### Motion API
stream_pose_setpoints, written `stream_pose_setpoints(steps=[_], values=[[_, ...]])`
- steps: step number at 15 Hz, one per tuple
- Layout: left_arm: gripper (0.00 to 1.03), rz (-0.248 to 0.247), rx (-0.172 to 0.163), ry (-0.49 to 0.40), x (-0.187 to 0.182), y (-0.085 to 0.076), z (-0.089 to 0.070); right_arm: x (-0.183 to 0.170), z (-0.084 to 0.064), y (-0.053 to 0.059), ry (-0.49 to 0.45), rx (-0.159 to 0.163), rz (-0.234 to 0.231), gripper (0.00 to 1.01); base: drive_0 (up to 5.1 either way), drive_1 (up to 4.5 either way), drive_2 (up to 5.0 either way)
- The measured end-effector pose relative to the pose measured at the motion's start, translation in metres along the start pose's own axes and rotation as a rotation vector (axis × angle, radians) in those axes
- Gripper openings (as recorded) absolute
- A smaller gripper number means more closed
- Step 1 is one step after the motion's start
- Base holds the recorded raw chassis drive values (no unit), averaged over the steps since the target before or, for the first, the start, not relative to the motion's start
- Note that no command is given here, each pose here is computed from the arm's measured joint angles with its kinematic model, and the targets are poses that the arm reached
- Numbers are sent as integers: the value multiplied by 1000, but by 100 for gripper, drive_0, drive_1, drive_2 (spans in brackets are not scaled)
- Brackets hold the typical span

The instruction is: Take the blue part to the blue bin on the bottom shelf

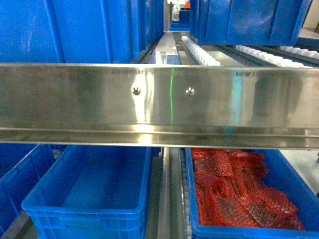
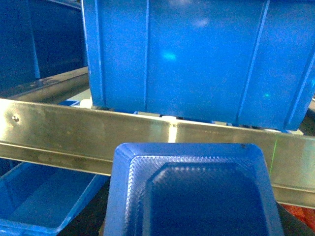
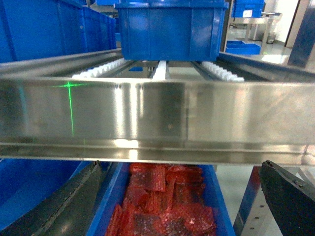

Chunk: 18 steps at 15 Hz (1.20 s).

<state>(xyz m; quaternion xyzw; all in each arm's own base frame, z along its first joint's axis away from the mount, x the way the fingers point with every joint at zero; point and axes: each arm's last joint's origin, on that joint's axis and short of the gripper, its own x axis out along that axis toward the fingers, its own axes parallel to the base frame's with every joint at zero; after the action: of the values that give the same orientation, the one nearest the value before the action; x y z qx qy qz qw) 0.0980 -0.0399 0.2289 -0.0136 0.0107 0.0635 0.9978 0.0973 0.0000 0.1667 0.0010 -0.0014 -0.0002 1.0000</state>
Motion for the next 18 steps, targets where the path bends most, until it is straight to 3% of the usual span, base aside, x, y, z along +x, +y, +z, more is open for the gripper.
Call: stream_pose_setpoints(steps=[18], values=[[44,-1,3,3,0,0,0,0,0,0,4,1,-1,98,0,0,0]])
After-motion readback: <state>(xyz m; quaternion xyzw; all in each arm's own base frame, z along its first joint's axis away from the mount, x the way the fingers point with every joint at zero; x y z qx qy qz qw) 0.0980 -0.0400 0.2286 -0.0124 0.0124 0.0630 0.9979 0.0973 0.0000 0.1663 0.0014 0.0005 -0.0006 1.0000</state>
